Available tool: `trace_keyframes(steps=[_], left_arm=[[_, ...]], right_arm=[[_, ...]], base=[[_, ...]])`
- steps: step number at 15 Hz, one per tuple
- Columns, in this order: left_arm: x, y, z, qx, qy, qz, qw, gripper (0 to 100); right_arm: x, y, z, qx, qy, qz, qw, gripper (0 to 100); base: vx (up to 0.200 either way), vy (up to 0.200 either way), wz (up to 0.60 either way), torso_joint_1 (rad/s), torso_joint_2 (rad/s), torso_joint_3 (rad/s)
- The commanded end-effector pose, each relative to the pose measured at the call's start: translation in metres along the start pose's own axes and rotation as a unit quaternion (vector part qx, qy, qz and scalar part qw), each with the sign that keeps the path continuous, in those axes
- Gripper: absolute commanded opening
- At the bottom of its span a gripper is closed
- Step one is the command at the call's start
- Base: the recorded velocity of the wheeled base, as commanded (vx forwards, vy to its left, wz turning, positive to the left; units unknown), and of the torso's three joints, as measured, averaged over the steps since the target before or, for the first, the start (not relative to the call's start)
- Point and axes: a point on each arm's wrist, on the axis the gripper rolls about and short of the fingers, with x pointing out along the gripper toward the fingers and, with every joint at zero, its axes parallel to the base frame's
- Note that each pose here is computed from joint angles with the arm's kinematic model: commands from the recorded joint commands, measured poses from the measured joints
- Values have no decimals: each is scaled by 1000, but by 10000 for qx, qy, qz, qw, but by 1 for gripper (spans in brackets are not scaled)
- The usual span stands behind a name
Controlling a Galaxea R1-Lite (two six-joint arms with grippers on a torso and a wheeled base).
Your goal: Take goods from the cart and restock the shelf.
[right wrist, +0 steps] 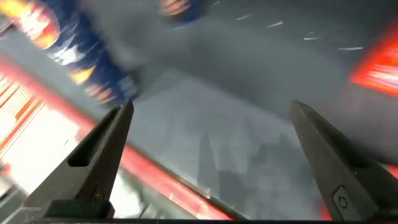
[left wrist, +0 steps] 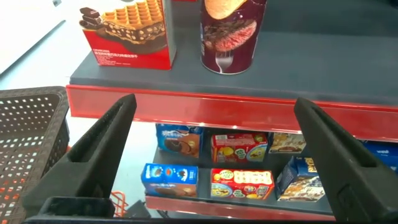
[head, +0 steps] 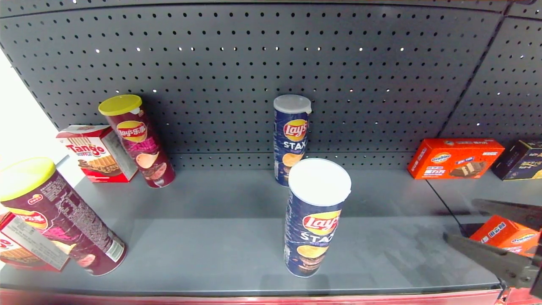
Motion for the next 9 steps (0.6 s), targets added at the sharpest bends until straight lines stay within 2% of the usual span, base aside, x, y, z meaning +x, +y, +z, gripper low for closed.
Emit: trace_keyframes(steps=[1, 4, 9], left_arm=[[0, 0, 0, -4, 8, 5, 10000, 100], [0, 0, 0, 3, 8, -2, 10000, 100], [0, 0, 0, -4, 8, -2, 10000, 100]], right_arm=[[35, 11, -15, -54, 754, 505, 9959, 100], [50, 16, -19, -86, 1010, 646, 9928, 100], [76, 24, -25, -162, 947, 639, 9933, 100]], base=[[0, 0, 0, 0, 0, 0], [0, 0, 0, 0, 0, 0], [0, 0, 0, 0, 0, 0]])
